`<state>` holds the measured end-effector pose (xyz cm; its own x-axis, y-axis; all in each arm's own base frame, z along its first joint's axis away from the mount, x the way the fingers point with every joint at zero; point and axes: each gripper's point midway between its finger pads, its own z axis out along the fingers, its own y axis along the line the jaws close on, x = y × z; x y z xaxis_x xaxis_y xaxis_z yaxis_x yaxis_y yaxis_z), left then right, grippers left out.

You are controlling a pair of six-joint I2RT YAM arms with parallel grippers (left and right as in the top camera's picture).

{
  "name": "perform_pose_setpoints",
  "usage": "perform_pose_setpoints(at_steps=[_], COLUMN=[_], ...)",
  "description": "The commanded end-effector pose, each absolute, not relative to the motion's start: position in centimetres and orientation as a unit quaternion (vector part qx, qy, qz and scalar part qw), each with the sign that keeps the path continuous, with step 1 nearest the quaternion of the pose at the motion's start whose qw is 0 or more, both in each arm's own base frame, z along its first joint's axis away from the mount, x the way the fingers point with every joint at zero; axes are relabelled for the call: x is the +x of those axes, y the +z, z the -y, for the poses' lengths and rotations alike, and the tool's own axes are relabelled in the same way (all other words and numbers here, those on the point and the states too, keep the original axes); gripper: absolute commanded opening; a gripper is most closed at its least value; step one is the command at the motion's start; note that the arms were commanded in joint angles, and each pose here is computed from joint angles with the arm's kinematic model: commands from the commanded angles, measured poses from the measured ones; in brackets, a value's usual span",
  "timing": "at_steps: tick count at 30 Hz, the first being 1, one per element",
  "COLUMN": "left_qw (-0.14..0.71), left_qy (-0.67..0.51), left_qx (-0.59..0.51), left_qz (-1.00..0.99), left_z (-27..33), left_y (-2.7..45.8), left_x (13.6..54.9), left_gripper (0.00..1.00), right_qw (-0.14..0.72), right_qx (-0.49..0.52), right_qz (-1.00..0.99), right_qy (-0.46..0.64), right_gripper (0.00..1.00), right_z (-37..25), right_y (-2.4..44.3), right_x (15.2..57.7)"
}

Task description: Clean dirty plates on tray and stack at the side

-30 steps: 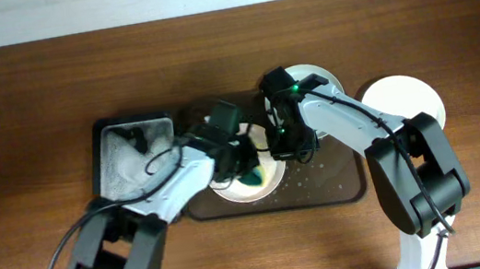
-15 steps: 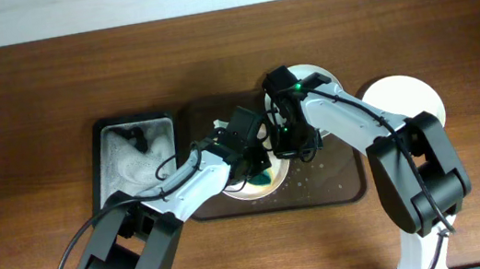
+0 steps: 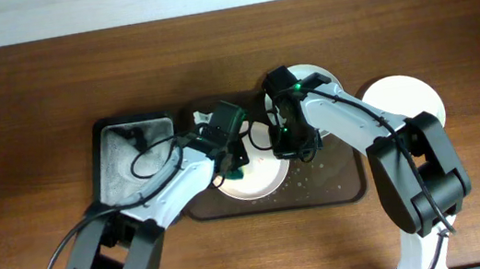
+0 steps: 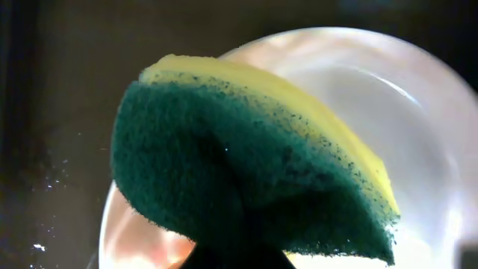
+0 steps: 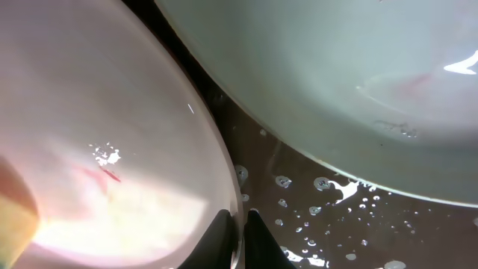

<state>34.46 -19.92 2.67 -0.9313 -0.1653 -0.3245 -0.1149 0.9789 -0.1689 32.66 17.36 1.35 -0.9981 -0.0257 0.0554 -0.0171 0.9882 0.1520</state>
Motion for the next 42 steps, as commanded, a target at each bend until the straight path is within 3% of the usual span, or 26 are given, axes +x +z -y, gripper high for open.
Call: perform_pose_setpoints(at_steps=[1, 17, 28, 40, 42], left_qw=[0.139, 0.072, 0.095, 0.155, 0.165], left_qy=[-0.168, -0.304, -0.233, -0.209, -0.210], left_qx=[-0.009, 0.049, 0.012, 0.051, 0.054], left_qz=[-0.976, -0.949, -0.968, -0.964, -0.962], left_z=[23.1, 28.9, 25.6, 21.4, 21.1], left_y=[4.7, 2.3, -0.1, 4.6, 6.4], left_x=[32.7, 31.5, 33.4, 35.2, 34.9], left_gripper=[0.00, 0.00, 0.00, 0.00, 0.00], right_qw=[0.022, 0.022, 0.023, 0.023, 0.022], right_qx=[0.014, 0.014, 0.014, 0.014, 0.025], right_qz=[0.996, 0.996, 0.996, 0.996, 0.996], right_qy=[-0.084, -0.084, -0.083, -0.083, -0.083], right_gripper=[0.10, 0.10, 0.10, 0.09, 0.06], right_z=[-17.8, -17.8, -17.7, -17.7, -17.7], right_y=[2.0, 2.1, 2.0, 2.0, 2.0], right_x=[32.7, 32.7, 32.7, 32.7, 32.7])
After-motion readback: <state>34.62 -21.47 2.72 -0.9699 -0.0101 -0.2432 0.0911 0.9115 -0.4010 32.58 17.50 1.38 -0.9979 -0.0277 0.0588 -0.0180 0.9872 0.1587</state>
